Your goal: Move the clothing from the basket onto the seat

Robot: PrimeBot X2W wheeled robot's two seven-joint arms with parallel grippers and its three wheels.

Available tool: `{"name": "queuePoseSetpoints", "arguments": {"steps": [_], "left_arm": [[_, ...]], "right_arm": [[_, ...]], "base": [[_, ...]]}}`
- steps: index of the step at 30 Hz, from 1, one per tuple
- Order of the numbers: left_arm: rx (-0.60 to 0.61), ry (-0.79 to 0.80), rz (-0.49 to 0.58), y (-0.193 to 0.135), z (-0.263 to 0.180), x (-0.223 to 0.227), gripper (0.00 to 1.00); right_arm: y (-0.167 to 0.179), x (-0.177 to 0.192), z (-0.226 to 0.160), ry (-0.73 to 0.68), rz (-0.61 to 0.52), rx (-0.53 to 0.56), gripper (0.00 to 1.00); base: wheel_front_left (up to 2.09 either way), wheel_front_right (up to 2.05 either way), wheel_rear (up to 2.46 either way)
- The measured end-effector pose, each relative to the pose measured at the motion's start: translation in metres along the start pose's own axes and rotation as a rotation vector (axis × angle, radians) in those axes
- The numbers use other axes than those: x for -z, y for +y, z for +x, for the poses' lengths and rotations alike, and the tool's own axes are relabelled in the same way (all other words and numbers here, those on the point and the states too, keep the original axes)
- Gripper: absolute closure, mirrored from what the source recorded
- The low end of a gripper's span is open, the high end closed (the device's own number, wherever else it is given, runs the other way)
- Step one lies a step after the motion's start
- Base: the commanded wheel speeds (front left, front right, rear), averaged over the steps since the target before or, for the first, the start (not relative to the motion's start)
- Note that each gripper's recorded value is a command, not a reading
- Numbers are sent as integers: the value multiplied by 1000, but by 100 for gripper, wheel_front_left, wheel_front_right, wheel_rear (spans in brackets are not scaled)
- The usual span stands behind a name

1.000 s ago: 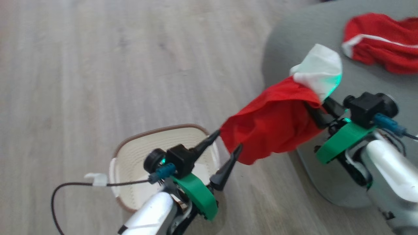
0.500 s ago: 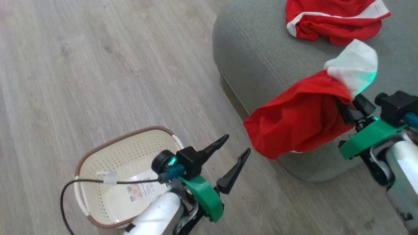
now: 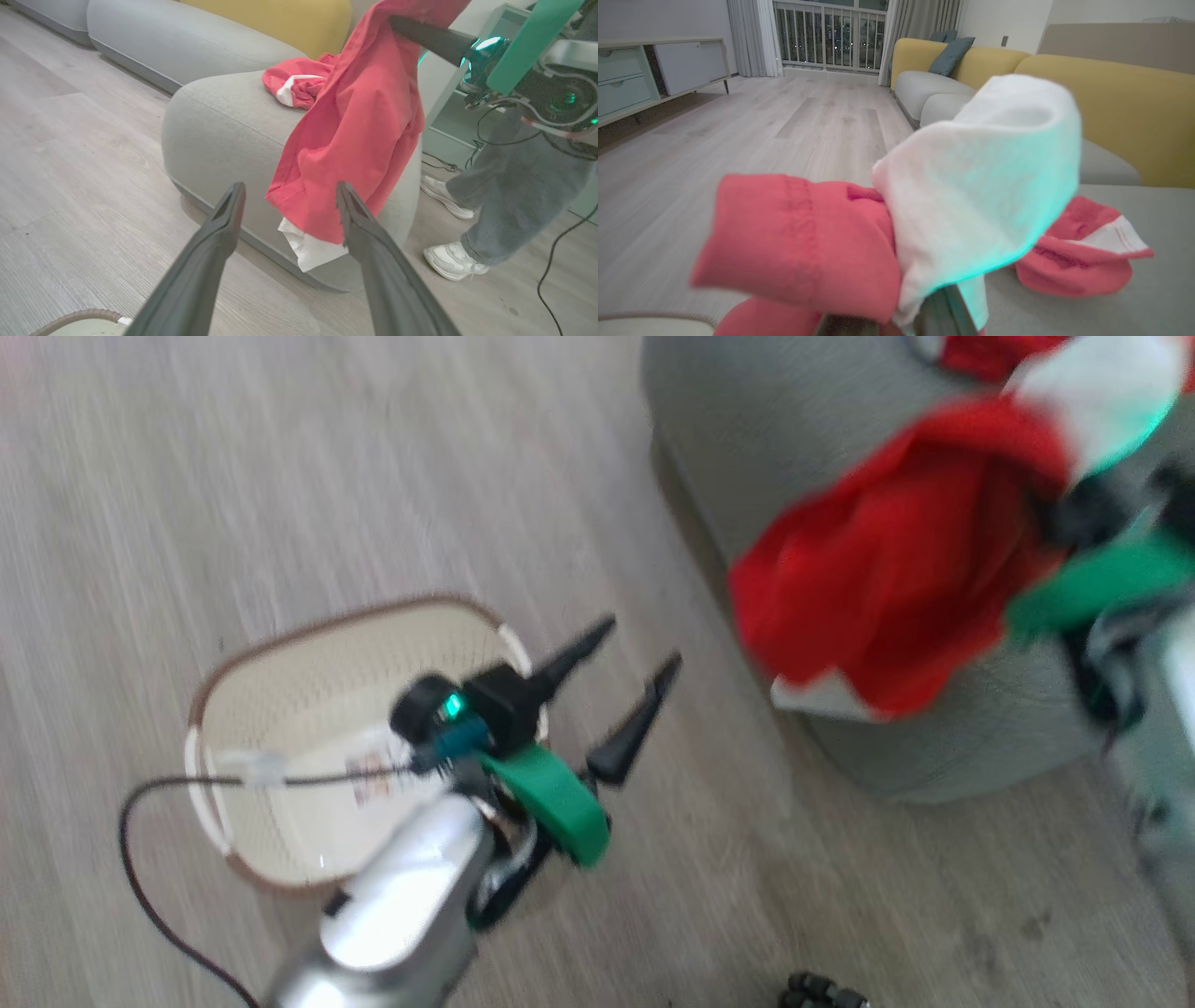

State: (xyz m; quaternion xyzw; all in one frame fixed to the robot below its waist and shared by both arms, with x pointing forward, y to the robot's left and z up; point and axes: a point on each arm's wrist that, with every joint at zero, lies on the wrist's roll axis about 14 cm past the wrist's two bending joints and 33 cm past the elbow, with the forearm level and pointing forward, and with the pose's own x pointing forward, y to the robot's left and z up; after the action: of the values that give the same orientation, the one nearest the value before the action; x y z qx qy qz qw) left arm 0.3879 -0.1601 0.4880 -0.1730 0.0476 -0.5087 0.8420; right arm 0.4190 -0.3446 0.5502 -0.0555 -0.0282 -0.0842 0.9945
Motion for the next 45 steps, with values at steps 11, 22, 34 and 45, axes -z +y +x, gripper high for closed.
{"name": "queuePoseSetpoints", "arguments": {"steps": [11, 22, 34, 45], "left_arm": [[-240, -6, -62, 129, -12, 36, 0], [-343, -13, -65, 179, -41, 55, 0], [-379, 86, -160, 185, -56, 121, 0], [-338, 62, -124, 164, -43, 91, 0]], "right_arm": [[-59, -59, 169, -160, -26, 194, 100], [-166, -84, 197, -205, -128, 515, 100], [-147, 127, 151, 196, 4, 592, 66], [-136, 136, 94, 347, -75, 511, 0]], "base": [[0, 0, 0], [0, 0, 0], [0, 0, 0], [0, 0, 0]]}}
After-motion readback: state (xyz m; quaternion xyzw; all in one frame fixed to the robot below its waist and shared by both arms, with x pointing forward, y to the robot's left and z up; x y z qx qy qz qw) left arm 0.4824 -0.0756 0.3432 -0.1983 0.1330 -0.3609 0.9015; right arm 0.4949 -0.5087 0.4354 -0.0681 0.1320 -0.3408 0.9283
